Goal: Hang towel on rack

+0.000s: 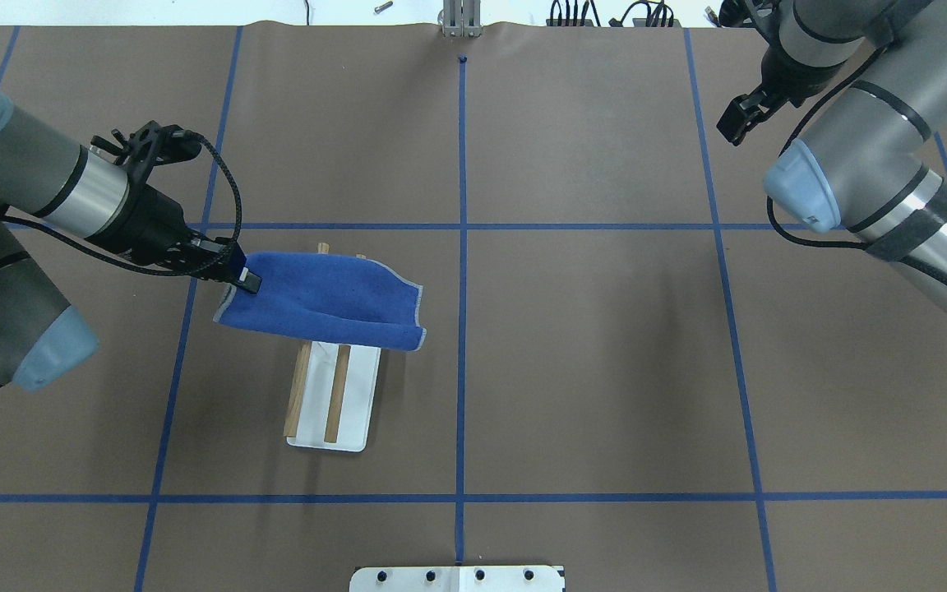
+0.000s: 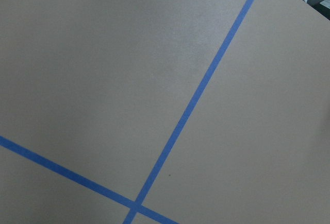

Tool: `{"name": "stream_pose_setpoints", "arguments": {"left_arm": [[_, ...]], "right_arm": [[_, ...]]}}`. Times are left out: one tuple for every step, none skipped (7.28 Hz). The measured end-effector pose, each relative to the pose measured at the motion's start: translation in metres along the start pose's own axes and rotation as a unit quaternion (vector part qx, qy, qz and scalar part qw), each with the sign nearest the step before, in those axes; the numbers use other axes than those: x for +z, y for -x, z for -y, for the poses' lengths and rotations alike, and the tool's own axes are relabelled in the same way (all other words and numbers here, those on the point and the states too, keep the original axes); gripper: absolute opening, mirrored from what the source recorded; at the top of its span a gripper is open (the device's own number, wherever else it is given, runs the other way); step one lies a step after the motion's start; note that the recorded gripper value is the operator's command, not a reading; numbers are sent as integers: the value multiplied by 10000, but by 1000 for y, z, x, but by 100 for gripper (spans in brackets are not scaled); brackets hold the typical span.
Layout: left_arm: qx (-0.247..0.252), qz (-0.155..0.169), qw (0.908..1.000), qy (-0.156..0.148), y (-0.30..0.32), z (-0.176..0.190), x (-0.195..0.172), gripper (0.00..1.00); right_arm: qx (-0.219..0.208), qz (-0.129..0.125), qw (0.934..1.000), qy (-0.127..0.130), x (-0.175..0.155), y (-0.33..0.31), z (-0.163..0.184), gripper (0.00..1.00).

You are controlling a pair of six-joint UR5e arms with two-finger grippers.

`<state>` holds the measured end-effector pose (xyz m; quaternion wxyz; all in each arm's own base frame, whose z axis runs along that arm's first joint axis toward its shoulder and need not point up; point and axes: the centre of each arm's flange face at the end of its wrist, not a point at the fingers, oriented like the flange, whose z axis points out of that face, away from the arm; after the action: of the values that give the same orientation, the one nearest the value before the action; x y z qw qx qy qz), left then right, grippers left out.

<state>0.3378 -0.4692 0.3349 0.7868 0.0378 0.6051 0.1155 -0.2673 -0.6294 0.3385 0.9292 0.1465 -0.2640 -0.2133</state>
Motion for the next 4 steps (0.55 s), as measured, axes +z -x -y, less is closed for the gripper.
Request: {"name": "stream_pose_setpoints", "arguments": {"left_arm": [[39, 70, 10000, 18, 11, 0, 3, 37], [37, 120, 9999, 34, 18, 0, 7, 97], [21, 179, 9998, 1, 22, 1, 10, 98], [6, 271, 9996, -104, 26, 4, 12, 98]], "right_arm": [[-12, -11, 10000, 14, 1, -5, -2, 100], [-13, -17, 10000, 18, 1, -8, -3, 100], [-10, -20, 10000, 24, 2, -9, -4, 100], [1, -25, 10000, 35, 3, -10, -5, 100]]}}
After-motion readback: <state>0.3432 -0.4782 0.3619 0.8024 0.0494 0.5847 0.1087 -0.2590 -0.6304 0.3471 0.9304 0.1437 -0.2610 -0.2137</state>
